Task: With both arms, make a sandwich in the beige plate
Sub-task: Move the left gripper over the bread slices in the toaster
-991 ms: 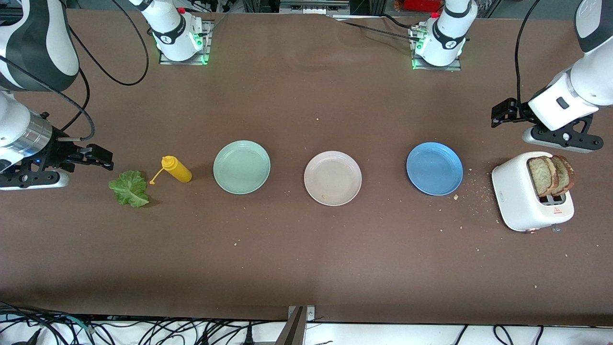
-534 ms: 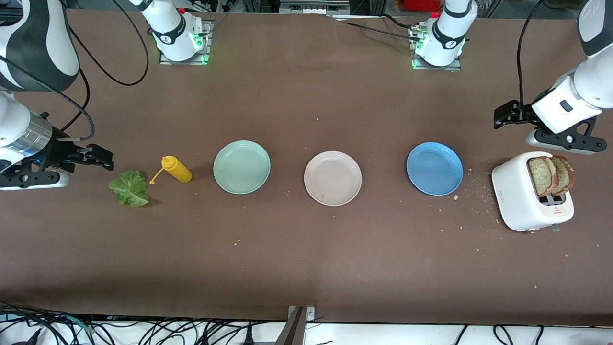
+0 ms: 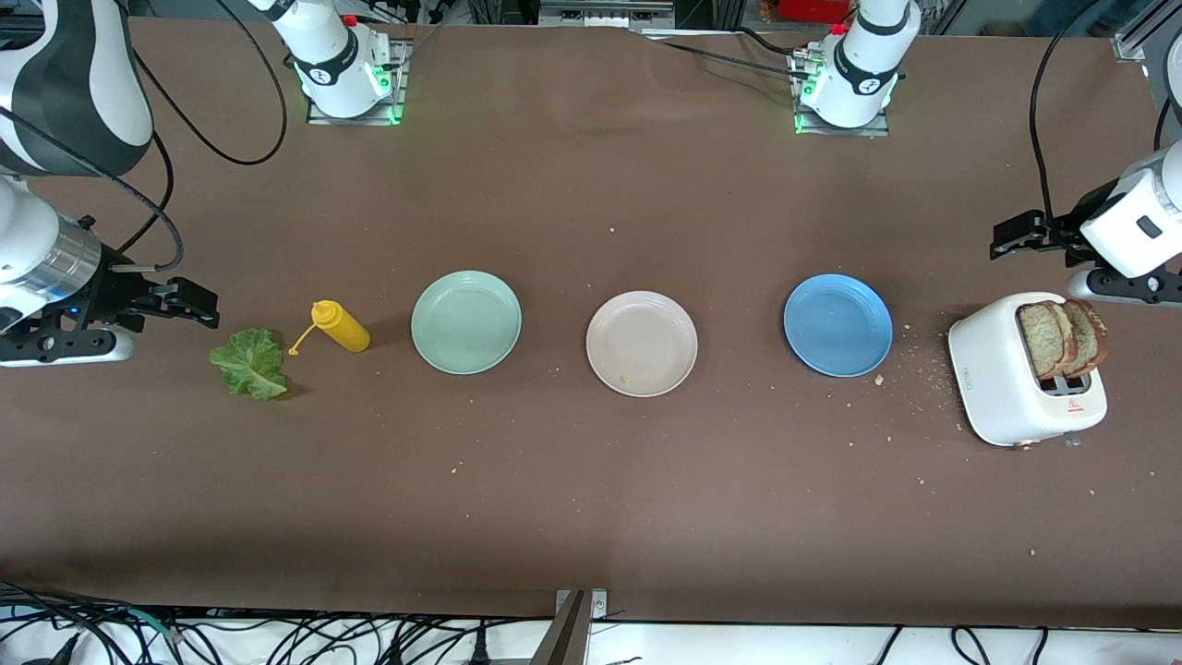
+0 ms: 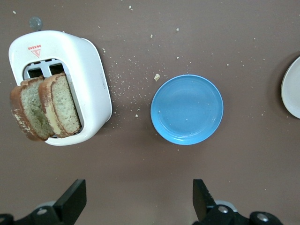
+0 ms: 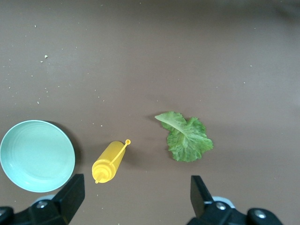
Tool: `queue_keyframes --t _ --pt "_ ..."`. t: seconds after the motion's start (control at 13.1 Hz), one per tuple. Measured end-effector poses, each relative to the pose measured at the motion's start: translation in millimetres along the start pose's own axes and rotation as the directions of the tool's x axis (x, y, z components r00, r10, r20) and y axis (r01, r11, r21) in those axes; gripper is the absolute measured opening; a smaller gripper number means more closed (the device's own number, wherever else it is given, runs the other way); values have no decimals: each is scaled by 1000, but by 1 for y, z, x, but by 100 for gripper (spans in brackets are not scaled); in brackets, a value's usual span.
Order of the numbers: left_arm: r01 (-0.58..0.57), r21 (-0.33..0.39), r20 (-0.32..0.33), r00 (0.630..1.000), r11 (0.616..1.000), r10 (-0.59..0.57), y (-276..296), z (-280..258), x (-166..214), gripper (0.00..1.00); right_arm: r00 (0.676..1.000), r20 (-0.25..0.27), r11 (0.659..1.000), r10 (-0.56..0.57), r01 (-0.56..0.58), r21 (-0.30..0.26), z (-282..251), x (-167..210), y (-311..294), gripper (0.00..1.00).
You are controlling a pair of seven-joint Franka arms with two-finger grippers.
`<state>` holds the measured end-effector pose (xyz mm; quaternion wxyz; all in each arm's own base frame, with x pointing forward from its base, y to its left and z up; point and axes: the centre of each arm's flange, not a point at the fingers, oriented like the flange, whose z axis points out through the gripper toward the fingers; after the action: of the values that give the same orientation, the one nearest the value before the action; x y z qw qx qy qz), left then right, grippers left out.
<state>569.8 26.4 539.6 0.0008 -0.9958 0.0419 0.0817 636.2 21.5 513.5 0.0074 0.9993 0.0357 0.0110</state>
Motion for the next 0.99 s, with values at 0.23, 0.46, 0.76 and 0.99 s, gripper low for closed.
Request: queue_keyframes --t 0.23,0.46,0.76,0.99 --pt "-10 1 -1 1000 1000 10 5 -1 1 100 1000 0 1000 0 0 0 0 0 0 100" --pt "-15 2 -1 1000 1000 15 8 -1 1 100 1000 0 1000 0 0 0 0 0 0 100" --pt "-21 3 -1 1000 1000 21 12 -1 1 100 1000 0 1000 -1 1 0 0 0 0 100" --pt "-21 3 -2 1000 1000 21 12 0 2 100 1000 0 1000 -1 1 0 0 0 0 100"
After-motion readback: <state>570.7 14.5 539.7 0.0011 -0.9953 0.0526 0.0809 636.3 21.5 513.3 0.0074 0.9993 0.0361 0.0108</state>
